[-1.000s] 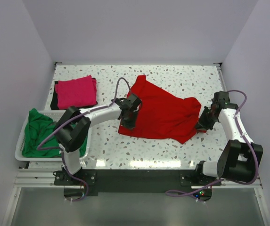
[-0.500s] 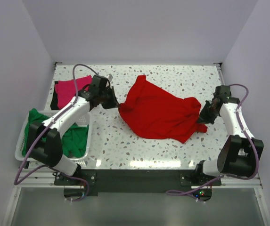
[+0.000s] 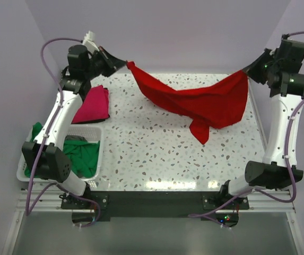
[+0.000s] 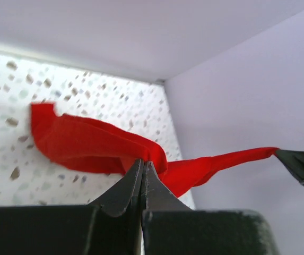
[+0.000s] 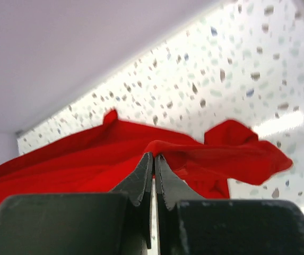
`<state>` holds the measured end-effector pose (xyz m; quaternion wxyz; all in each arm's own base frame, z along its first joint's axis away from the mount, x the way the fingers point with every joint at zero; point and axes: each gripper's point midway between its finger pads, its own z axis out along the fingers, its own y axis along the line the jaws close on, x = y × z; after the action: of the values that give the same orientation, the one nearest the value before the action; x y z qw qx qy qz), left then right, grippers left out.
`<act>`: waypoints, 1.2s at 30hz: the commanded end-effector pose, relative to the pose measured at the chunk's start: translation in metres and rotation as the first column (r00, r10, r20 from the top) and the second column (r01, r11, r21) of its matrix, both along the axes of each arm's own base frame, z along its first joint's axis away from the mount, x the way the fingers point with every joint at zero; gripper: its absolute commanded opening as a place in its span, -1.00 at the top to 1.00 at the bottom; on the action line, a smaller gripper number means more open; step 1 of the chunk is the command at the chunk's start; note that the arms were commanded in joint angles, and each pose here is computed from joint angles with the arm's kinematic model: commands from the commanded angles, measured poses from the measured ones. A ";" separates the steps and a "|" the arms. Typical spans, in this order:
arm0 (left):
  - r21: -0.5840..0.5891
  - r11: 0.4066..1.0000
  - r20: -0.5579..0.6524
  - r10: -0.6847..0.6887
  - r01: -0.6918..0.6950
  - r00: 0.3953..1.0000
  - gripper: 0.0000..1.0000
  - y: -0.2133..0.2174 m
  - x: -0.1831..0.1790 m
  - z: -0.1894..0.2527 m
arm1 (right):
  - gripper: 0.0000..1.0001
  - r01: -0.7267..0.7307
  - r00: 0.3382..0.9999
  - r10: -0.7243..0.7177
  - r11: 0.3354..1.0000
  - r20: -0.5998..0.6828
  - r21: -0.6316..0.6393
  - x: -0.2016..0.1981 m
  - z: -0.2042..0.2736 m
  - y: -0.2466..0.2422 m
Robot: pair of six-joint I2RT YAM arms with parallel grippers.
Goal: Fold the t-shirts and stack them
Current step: Flatten the tshirt out
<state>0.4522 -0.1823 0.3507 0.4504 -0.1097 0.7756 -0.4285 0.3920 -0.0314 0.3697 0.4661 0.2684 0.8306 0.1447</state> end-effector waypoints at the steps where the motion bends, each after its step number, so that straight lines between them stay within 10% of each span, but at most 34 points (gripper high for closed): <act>1: -0.181 0.982 0.274 -0.003 0.054 0.962 1.00 0.005 -0.022 0.120 | 1.00 0.076 0.980 -0.072 0.997 0.184 -0.013 -0.016 0.077 -0.007; 11: -0.247 0.969 0.546 0.136 0.003 0.827 1.00 0.034 -0.101 0.243 | 1.00 0.316 0.689 -0.152 0.943 0.709 -0.106 -0.129 0.257 -0.022; 18: -0.278 0.960 0.583 0.150 0.023 0.798 1.00 0.038 -0.122 0.273 | 1.00 0.385 0.540 -0.151 0.919 0.828 -0.084 -0.183 0.313 -0.020; 36: -0.173 0.982 0.306 -0.013 0.070 0.952 1.00 -0.003 0.025 0.111 | 1.00 0.265 0.824 -0.155 0.956 0.544 -0.128 0.027 0.175 -0.050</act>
<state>0.4918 -0.1828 0.4182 0.5085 -0.1142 0.6915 -0.5002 0.4246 -0.0820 0.5182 0.6858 0.2709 0.6718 0.0703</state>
